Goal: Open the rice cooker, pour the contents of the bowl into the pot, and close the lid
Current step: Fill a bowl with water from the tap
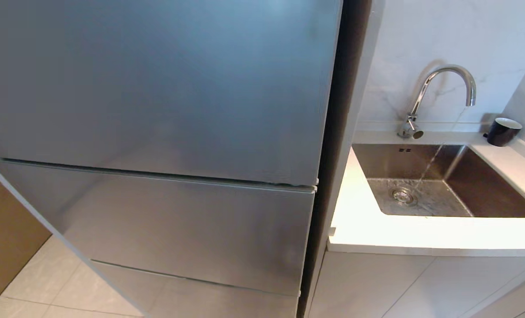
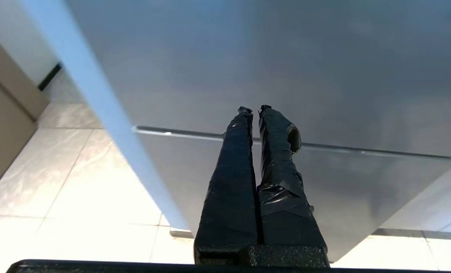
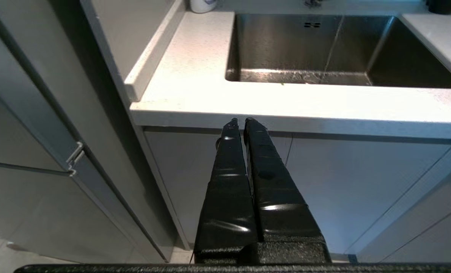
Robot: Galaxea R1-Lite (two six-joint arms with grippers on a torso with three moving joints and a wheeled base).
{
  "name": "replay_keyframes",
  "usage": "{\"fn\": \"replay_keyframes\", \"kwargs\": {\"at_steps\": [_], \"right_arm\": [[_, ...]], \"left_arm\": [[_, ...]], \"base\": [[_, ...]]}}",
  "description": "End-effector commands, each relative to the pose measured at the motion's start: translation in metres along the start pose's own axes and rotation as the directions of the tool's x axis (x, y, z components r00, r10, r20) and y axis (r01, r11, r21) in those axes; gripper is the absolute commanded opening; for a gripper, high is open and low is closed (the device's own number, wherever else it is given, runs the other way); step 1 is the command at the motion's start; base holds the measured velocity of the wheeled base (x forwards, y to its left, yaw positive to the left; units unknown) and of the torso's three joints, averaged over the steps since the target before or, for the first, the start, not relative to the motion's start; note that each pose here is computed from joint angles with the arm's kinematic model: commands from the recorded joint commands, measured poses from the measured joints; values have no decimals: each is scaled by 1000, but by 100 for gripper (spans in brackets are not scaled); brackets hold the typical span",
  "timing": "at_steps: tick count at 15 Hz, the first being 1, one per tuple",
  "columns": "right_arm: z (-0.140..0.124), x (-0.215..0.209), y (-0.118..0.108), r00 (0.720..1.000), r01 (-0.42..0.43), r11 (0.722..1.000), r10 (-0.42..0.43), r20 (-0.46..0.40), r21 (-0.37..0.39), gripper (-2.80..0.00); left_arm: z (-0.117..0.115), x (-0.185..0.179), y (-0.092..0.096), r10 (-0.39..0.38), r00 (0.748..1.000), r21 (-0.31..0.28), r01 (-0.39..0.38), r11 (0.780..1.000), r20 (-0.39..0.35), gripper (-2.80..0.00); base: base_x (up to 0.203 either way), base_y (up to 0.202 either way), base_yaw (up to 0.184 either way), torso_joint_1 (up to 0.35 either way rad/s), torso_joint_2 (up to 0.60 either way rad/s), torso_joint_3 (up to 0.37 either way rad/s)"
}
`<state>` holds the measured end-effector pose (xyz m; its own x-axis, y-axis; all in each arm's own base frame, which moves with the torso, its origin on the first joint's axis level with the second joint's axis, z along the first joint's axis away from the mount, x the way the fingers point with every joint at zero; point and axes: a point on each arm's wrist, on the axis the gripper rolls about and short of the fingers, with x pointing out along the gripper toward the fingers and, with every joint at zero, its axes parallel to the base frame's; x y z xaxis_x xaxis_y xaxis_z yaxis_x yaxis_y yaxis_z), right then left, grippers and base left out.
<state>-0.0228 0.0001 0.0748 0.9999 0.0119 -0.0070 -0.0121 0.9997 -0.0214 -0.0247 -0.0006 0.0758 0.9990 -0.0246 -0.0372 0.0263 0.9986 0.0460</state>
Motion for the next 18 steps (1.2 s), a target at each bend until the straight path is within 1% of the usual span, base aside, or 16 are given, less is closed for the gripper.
{"fn": "replay_keyframes", "kwargs": {"at_steps": [1,11,13,18], "right_arm": [[0,0,0,1000,0,1000,0,-2,0,-280],[0,0,0,1000,0,1000,0,-2,0,-280],[0,0,0,1000,1,1000,-1,-2,0,-280],[0,0,0,1000,1,1000,-1,-2,2,-280]], "left_arm": [[0,0,0,-1,1000,0,1,1000,-1,-280],[0,0,0,0,1000,0,0,1000,-3,-280],[0,0,0,0,1000,0,0,1000,-3,-280],[0,0,0,0,1000,0,0,1000,-3,-280]], "base": [[0,0,0,0,0,0],[0,0,0,0,0,0],[0,-126,4,5,1,1],[0,-189,-1,2,2,7]]}}
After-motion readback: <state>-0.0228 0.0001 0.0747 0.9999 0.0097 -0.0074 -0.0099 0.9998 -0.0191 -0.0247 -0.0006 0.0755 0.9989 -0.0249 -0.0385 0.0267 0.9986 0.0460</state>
